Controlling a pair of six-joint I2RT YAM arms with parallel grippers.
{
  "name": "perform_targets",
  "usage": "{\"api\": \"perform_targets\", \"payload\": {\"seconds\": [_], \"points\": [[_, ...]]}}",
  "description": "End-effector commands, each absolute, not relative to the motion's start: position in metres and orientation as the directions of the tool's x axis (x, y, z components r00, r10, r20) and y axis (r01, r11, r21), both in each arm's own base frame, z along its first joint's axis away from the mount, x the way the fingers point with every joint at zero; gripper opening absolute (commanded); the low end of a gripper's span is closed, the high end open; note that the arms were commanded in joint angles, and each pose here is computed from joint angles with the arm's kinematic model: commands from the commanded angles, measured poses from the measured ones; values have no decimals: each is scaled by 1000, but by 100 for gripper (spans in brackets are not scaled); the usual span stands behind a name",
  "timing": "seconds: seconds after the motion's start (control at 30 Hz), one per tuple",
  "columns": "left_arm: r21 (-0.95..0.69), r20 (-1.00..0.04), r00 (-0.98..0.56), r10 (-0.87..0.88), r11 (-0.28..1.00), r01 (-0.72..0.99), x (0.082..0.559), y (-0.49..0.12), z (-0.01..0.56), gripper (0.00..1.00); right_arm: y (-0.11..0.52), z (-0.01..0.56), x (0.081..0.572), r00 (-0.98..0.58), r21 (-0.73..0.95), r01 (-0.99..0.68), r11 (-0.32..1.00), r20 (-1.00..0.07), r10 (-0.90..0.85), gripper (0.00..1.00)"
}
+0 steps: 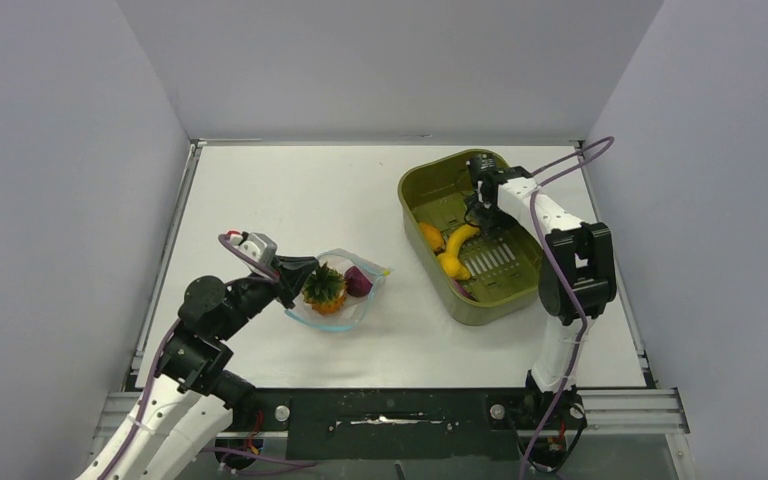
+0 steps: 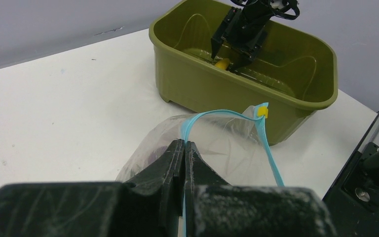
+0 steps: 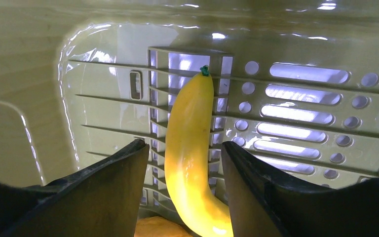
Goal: Place the food in the zip-top bag and seal the zipper
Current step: Pick up the fake fruit from the bin.
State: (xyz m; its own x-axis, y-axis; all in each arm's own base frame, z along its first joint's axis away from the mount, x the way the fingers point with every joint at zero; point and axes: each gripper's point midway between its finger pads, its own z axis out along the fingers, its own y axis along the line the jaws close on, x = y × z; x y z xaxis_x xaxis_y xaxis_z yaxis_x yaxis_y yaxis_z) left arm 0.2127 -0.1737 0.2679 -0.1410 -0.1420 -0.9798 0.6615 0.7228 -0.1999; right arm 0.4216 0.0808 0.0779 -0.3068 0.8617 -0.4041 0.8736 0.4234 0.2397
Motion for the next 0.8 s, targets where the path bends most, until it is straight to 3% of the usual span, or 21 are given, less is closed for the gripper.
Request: {"api": "perform_targets", "payload": {"seconds": [0.0, 0.47, 0.63, 0.77], "points": [[-194, -979, -93, -179, 711, 676, 209, -173, 288, 0, 81, 83, 428, -267, 255, 886, 386, -400, 877, 56], [-197, -978, -89, -187, 713, 673, 206, -171, 285, 0, 84, 63, 427, -298, 217, 890, 401, -390, 872, 46], [-196, -978, -84, -190, 717, 668, 204, -169, 287, 0, 85, 61, 430, -321, 208, 881, 426, -399, 859, 29], [-195, -978, -79, -191, 725, 660, 205, -166, 291, 0, 84, 66, 429, -333, 213, 871, 442, -406, 851, 24]]}}
